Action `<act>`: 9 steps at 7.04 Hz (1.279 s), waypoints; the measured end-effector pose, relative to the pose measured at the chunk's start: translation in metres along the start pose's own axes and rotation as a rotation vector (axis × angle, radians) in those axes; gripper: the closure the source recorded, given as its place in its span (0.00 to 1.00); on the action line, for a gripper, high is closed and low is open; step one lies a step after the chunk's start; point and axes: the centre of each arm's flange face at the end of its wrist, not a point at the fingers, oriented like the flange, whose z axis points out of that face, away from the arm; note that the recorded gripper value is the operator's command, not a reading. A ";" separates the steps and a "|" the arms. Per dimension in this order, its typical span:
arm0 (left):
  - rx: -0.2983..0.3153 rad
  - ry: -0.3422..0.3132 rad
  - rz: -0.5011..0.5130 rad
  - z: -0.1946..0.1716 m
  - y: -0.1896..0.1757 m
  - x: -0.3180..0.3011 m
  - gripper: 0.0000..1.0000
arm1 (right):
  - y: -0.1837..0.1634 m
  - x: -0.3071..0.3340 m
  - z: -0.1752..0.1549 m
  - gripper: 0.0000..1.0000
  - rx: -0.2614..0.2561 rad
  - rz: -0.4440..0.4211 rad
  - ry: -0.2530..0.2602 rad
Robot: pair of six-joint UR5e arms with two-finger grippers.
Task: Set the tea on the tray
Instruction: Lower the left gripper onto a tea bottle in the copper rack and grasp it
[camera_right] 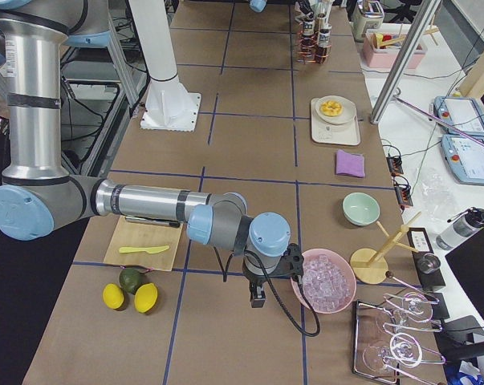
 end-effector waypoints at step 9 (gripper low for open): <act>0.009 0.027 -0.031 -0.029 -0.029 -0.016 0.93 | 0.001 0.000 0.001 0.00 -0.001 0.001 0.000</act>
